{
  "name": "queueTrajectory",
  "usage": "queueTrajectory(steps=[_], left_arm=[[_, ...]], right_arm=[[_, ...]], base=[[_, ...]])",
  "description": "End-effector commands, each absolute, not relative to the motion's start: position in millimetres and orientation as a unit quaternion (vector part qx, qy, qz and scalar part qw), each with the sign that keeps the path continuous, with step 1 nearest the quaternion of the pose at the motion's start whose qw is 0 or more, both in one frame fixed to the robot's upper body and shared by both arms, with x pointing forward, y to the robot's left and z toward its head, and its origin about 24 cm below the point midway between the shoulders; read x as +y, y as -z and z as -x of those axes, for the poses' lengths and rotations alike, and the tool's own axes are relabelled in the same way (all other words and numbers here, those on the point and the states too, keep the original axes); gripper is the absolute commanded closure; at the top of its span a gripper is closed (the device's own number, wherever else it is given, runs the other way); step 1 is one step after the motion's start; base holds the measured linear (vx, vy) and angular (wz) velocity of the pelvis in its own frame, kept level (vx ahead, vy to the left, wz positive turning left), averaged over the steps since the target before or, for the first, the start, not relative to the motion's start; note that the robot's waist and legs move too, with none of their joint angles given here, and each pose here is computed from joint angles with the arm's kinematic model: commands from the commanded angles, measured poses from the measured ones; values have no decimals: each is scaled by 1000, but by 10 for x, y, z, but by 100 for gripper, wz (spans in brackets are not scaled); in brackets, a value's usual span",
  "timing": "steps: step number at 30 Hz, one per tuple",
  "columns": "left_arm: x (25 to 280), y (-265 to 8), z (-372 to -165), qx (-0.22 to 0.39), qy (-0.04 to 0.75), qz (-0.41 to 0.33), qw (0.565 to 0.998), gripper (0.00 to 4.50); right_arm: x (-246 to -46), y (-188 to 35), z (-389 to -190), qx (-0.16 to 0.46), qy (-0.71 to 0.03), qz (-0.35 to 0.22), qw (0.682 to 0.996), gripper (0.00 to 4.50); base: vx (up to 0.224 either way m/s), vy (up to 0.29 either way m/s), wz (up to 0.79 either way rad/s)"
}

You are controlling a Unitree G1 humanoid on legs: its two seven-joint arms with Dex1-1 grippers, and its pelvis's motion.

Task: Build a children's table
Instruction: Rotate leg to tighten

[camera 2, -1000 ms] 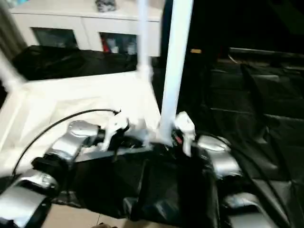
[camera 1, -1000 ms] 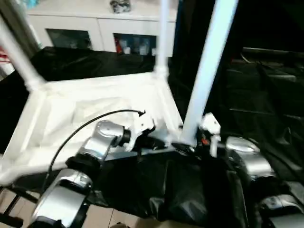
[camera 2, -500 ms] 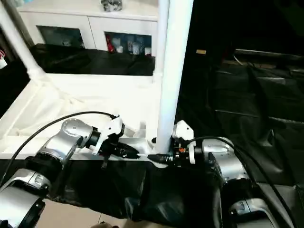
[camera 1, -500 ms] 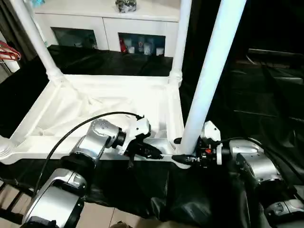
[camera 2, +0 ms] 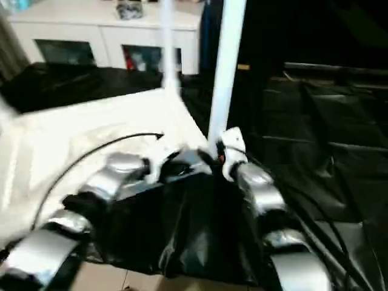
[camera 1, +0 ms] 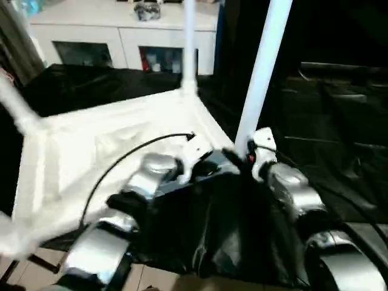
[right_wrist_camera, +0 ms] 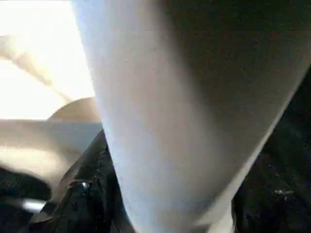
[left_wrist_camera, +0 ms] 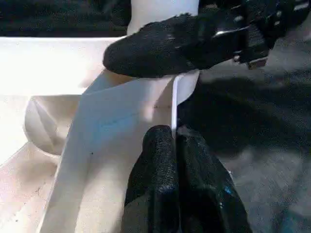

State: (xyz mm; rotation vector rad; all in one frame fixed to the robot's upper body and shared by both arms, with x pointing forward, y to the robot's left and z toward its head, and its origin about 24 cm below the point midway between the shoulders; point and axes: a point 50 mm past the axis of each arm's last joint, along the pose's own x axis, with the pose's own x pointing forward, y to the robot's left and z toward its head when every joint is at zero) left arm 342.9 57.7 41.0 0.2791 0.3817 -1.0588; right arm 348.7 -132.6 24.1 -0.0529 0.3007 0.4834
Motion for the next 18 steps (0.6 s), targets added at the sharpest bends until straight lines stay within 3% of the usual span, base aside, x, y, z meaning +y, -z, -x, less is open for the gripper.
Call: queueTrajectory(steps=[1, 2, 3, 7, 13, 18], left_arm=[[300, -611, -3476, 134, 506, -129, 842, 450], [265, -611, -3466, 132, 509, -128, 841, 450], [246, -610, -3460, 130, 511, -127, 840, 450], [241, -612, -3438, 125, 524, -135, 832, 450], [298, -597, -3412, 119, 542, -142, 820, 450], [505, -571, -3383, 127, 574, -143, 796, 450]], right_arm=[[-996, 95, -3282, 216, -289, 50, 931, 188], [-946, 79, -3285, 206, -297, 49, 931, 188], [-919, 69, -3286, 200, -301, 48, 931, 132], [-899, 9, -3304, 185, -319, 14, 929, 111], [-966, -25, -3305, 173, -341, 17, 924, 54], [-1154, -65, -3221, 153, -412, 37, 898, 45]], base=[[0, 0, 0], [0, 0, 0], [0, 0, 0], [0, 0, 0], [0, 0, 0], [0, 0, 0]])
